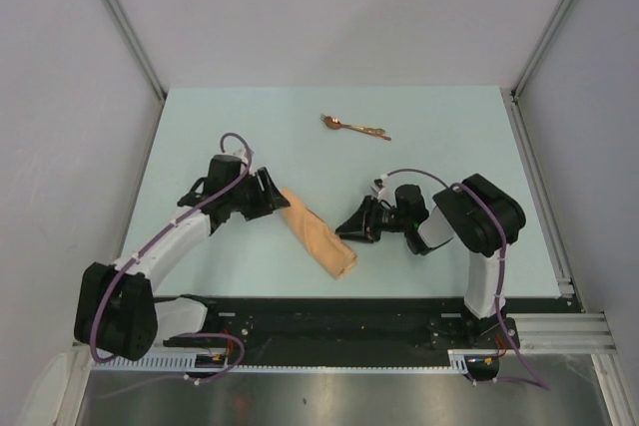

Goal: Fold the napkin into a case and place the utensils inside
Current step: Turn over the smaller rectangle-folded napkin at the center of the board.

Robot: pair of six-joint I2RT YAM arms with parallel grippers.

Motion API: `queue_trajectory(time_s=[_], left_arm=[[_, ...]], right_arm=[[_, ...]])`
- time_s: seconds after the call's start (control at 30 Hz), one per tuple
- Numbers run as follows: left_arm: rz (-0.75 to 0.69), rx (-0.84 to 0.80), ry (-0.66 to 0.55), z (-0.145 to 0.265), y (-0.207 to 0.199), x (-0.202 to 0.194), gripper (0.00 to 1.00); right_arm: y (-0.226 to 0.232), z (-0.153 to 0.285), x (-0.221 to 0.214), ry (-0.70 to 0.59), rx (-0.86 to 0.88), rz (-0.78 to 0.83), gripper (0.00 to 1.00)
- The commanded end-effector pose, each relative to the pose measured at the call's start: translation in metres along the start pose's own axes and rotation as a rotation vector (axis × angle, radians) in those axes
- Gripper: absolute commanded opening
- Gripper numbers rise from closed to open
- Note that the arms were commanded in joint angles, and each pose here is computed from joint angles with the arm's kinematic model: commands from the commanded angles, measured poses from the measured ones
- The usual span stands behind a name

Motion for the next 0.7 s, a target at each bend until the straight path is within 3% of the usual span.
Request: queue_trajectory(time_s=[0.0,0.13,0.17,0.23,0.43,0.67], left_arm=[[-0.019,-0.062,0.001,-0.018,-0.02,0.001,0.6],[-0.023,-0.01,0.034,-0.032,-0.018,0.0,0.52],[-0.022,0.003,0.027,-0.034,-0.016,0.001,0.51],[-0.02,0.01,0.035,-0.04,-0.015,0.002,0.45],[-0.021,0.036,0.051,-0.057,-0.016,0.009,0.38],[-0.006,0.062,0.1,-0.079,-0.015,0.014,0.38]], right_arm=[[-0.003,0.017,0.015,0.024,-0.086,0.126,0.44],[0.012,0.028,0.035,0.032,-0.4,0.364,0.52],[0.016,0.033,0.027,0.088,-0.473,0.369,0.54],[0.043,0.036,0.039,0.048,-0.526,0.485,0.56],[0.088,0.024,0.002,0.13,-0.509,0.563,0.54],[0.088,0.0,-0.048,0.238,-0.445,0.555,0.39]])
Point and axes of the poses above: each gripper's point midway between its finger pads, its own z axis back along the fingers, its own y axis along the line the jaws close on, x = y × z, the point moved 8 cm from there along z, back along the fingers, and after that the axes turned 9 degrees about z, right-handed, at the moved point
